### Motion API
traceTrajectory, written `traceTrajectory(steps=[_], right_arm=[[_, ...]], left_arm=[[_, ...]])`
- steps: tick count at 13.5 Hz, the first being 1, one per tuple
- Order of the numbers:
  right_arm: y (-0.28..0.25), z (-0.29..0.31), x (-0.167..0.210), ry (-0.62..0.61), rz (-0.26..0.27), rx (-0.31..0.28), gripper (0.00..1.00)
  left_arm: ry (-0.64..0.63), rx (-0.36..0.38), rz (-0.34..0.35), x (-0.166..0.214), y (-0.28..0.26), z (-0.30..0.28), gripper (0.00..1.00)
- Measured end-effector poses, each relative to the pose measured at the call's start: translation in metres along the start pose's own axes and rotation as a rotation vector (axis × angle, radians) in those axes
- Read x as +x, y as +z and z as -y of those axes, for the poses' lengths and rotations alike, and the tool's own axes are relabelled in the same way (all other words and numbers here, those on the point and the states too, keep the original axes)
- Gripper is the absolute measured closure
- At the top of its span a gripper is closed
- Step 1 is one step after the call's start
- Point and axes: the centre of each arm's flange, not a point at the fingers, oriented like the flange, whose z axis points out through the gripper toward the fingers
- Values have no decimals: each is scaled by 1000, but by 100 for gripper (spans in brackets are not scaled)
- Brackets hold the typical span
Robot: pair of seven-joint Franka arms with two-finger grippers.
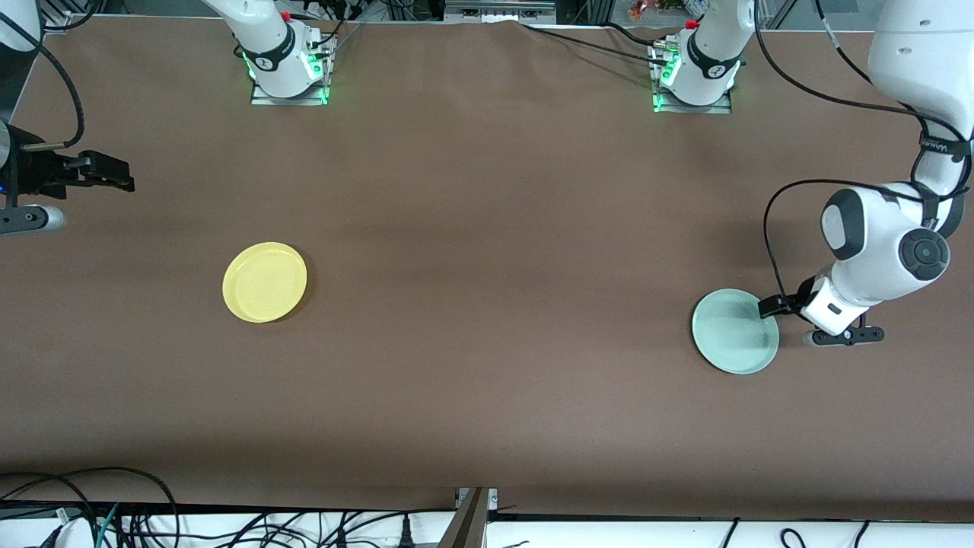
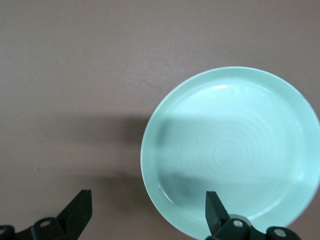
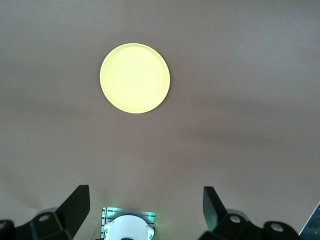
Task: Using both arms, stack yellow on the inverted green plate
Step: 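Reach the left gripper down to the rim of the green plate, then grasp the green rim with the left gripper while the right gripper reaches yellow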
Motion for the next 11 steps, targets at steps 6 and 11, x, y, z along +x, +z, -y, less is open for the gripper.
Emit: traceTrajectory(steps=[6, 11], right_arm=[[9, -5, 5, 7, 17, 3, 0], [21, -24, 10, 37, 39, 13, 0]], left_arm=[[-8, -1, -5, 14, 17, 6, 0], [19, 7, 26, 11, 37, -1, 13]])
